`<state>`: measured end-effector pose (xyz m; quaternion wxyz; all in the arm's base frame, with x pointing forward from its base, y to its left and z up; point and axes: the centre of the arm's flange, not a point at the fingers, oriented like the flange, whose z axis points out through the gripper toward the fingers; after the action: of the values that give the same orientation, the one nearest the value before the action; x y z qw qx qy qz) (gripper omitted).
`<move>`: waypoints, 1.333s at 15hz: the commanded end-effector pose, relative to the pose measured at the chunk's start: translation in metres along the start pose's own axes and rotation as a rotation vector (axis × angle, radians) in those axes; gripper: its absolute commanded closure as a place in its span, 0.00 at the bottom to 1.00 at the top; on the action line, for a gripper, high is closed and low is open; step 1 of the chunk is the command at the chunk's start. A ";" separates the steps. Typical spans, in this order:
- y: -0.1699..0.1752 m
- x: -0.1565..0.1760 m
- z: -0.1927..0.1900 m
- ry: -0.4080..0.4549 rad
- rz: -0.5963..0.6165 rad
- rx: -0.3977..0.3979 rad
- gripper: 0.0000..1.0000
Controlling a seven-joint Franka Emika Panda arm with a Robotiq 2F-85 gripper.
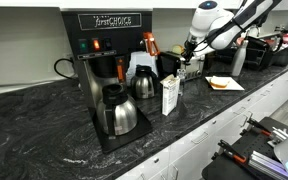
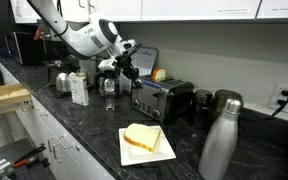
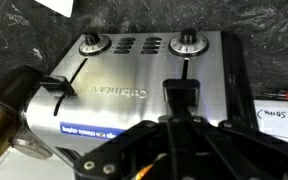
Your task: Push the left lever down
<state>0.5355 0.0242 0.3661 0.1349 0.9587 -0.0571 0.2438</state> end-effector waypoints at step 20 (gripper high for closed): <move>0.006 -0.011 0.058 -0.012 0.104 0.033 1.00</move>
<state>0.5396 0.0187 0.3310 0.1137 0.9620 -0.0937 0.2298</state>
